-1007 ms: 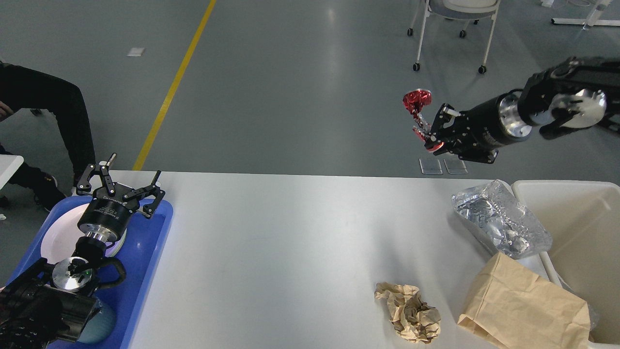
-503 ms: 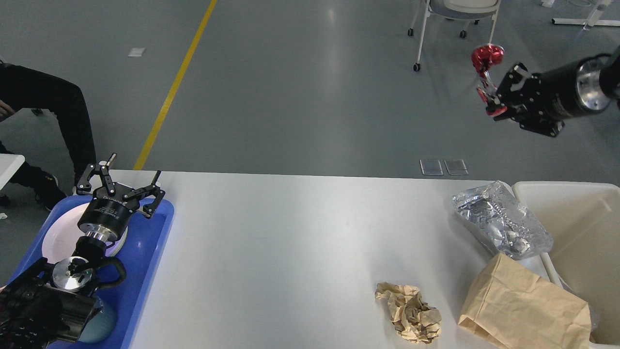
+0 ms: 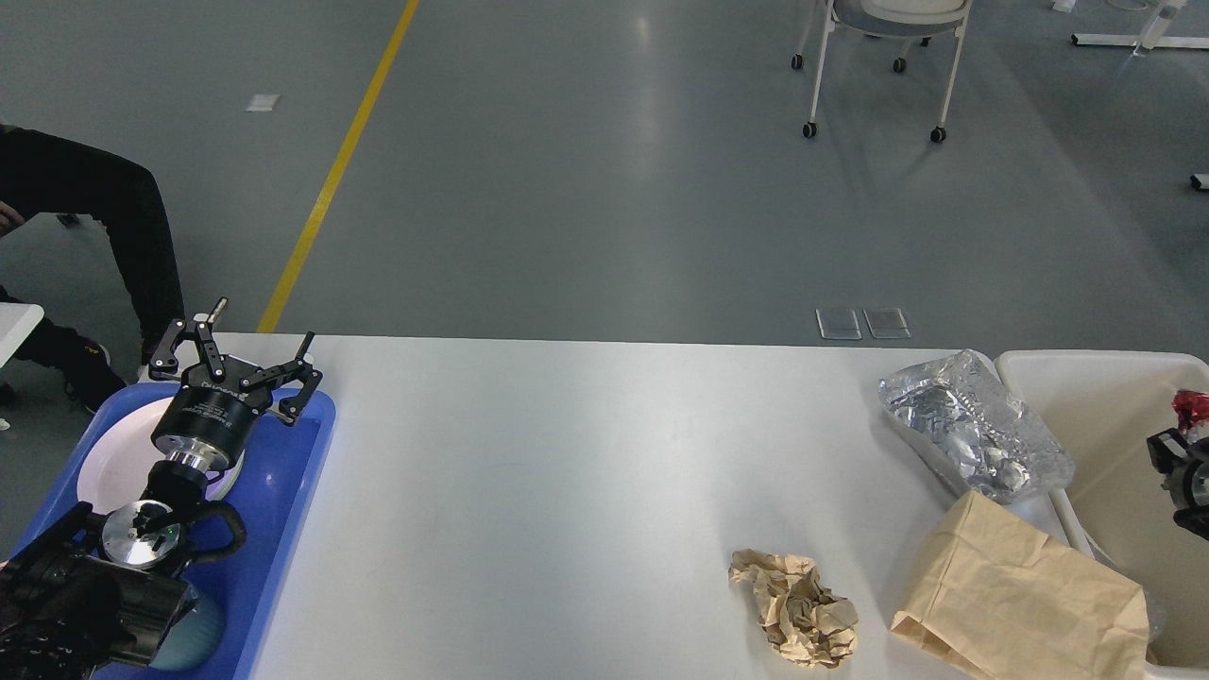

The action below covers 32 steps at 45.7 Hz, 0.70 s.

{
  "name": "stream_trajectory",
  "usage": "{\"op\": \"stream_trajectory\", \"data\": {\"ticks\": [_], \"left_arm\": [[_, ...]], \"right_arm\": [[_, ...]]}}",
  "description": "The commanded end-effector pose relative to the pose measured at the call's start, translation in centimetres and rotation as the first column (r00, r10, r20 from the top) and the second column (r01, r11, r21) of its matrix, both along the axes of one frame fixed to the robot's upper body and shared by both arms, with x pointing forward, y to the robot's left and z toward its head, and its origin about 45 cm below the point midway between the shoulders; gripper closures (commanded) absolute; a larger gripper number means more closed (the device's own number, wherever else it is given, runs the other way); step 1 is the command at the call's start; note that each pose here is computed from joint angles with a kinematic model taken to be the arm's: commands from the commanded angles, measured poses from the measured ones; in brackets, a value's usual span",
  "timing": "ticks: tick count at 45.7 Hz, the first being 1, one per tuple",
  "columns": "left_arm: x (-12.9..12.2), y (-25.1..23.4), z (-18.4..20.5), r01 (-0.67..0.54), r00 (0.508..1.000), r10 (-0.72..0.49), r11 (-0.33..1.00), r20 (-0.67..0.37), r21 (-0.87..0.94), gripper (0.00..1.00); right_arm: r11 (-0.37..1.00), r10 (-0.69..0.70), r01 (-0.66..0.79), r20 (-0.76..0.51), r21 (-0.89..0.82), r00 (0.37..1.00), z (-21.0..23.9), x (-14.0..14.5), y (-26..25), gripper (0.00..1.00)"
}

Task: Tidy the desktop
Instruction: 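Lift the red can and carry it off the table, then lower the right gripper onto the brown paper bag and grasp it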

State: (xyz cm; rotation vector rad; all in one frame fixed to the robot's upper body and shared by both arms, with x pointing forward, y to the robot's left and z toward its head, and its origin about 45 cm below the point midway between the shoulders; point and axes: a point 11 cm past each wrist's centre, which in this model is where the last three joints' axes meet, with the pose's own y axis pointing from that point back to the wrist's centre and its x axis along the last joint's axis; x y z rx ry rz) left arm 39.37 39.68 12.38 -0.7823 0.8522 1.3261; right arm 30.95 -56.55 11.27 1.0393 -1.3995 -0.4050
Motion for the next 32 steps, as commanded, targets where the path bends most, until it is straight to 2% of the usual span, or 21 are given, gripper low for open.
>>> {"op": "stream_trajectory", "data": {"ticks": [1, 10, 14, 19, 23, 28, 32], "left_arm": [[0.0, 0.0, 0.0, 0.0, 1.0, 0.0, 1.0, 0.0, 0.0, 0.04], [0.0, 0.0, 0.0, 0.001, 1.0, -0.001, 1.0, -0.001, 0.001, 0.04], [0.0, 0.0, 0.0, 0.0, 1.0, 0.0, 1.0, 0.0, 0.0, 0.04], [0.0, 0.0, 0.0, 0.0, 1.0, 0.0, 1.0, 0.0, 0.0, 0.04], [0.0, 0.0, 0.0, 0.0, 1.0, 0.0, 1.0, 0.0, 0.0, 0.04], [0.0, 0.0, 0.0, 0.0, 1.0, 0.0, 1.0, 0.0, 0.0, 0.04], [0.0, 0.0, 0.0, 0.0, 1.0, 0.0, 1.0, 0.0, 0.0, 0.04]], "right_arm": [[0.999, -0.003, 0.003, -0.002, -0.036, 1.0, -1.2, -0.3, -0.1, 0.0], [1.0, 0.003, -0.004, -0.026, -0.028, 1.0, -2.2, -0.9, 0.3, 0.0], [0.999, 0.042, -0.042, -0.028, 0.0, 0.999, -3.0, 0.2, 2.5, 0.0], [0.993, 0.117, -0.118, 0.055, 0.023, 0.992, -0.1, 5.3, 5.6, 0.0], [0.975, 0.22, -0.222, 0.061, 0.026, 0.974, 2.6, 8.4, 8.2, 0.0], [0.93, 0.367, -0.367, 0.055, -0.013, 0.929, 7.3, 12.0, 11.8, 0.0], [0.871, 0.491, -0.491, 0.03, -0.003, 0.871, 9.5, 13.7, 16.8, 0.0]]}}
